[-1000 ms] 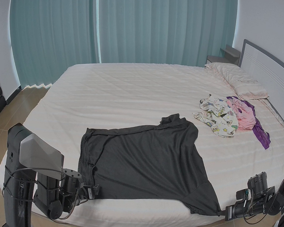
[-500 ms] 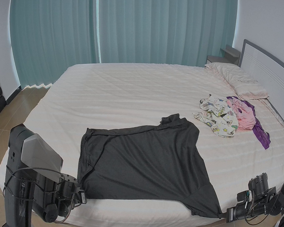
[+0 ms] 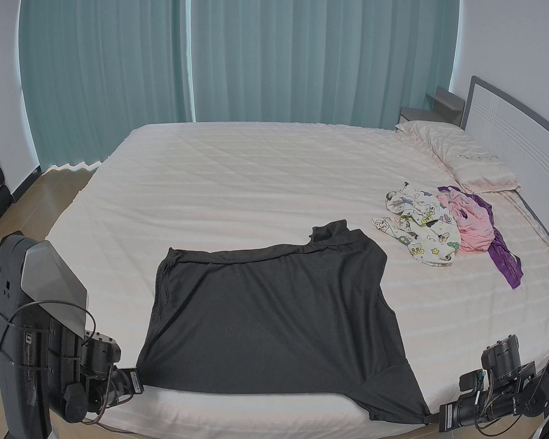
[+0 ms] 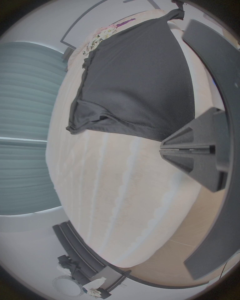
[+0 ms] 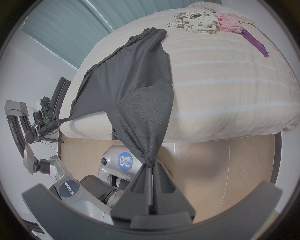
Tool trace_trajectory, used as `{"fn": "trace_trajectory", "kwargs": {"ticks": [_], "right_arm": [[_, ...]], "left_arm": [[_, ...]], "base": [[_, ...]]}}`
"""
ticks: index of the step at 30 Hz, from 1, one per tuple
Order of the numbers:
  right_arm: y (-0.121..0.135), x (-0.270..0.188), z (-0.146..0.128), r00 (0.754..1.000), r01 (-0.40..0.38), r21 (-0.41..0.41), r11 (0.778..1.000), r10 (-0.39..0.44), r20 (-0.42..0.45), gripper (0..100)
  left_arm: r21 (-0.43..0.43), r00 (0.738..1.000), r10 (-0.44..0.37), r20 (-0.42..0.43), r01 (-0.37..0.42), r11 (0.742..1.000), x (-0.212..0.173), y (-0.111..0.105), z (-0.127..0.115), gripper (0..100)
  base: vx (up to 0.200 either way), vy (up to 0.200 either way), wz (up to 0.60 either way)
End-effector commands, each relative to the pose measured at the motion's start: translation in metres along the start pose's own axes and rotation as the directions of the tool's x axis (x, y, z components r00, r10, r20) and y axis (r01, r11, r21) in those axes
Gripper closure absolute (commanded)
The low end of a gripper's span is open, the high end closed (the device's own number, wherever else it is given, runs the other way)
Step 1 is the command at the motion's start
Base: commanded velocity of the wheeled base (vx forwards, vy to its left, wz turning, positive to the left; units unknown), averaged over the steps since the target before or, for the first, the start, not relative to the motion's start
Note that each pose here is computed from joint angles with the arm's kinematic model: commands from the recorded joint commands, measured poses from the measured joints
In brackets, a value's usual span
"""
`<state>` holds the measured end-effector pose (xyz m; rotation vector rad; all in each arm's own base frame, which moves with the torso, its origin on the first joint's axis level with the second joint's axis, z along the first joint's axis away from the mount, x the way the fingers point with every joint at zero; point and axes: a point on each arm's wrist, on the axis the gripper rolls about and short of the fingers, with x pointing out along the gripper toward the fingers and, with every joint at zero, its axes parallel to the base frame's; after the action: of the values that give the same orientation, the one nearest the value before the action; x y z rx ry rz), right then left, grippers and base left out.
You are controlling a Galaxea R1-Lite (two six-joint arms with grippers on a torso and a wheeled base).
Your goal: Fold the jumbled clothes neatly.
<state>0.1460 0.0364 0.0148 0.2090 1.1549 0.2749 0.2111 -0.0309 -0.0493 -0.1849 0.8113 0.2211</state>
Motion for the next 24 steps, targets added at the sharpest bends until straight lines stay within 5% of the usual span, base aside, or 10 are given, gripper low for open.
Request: {"fn": "trace_trajectory", "kwargs": {"ticks": [1, 9, 18, 19, 20, 21, 24], "right_arm": [[-0.001, 0.001, -0.006, 0.999, 0.009, 0.007, 1.0, -0.008, -0.037, 100], [-0.004, 0.005, -0.013, 0.993, 0.033, -0.028, 0.999, -0.036, -0.112, 100], [-0.007, 0.011, -0.018, 0.981, 0.051, -0.039, 0.998, -0.058, -0.188, 100], [-0.007, 0.012, -0.019, 0.979, 0.052, -0.04, 0.998, -0.059, -0.193, 100], [-0.007, 0.013, -0.019, 0.979, 0.052, -0.042, 0.998, -0.059, -0.197, 100], [-0.008, 0.013, -0.019, 0.978, 0.055, -0.04, 0.998, -0.062, -0.2, 0], [-0.009, 0.016, -0.019, 0.977, 0.054, -0.034, 0.998, -0.06, -0.206, 0]], "left_arm": [[-0.031, 0.998, 0.01, -0.063, -0.012, 0.999, -0.003, 0.012, -0.001, 100], [-0.033, 0.973, -0.013, -0.229, 0.005, 0.999, -0.013, 0.02, -0.01, 100], [-0.026, 0.966, -0.004, -0.258, -0.003, 1.0, -0.016, 0.021, -0.012, 100], [-0.026, 0.965, -0.002, -0.262, -0.004, 1.0, -0.015, 0.021, -0.013, 0], [-0.025, 0.964, -0.001, -0.265, -0.005, 1.0, -0.015, 0.021, -0.014, 0], [-0.025, 0.964, -0.001, -0.266, -0.006, 1.0, -0.015, 0.021, -0.014, 0], [-0.028, 0.965, -0.003, -0.262, -0.004, 1.0, -0.015, 0.021, -0.013, 0]], "base": [[0.0, 0.0, 0.0], [0.0, 0.0, 0.0], [0.0, 0.0, 0.0], [0.0, 0.0, 0.0], [0.0, 0.0, 0.0], [0.0, 0.0, 0.0], [0.0, 0.0, 0.0]]}}
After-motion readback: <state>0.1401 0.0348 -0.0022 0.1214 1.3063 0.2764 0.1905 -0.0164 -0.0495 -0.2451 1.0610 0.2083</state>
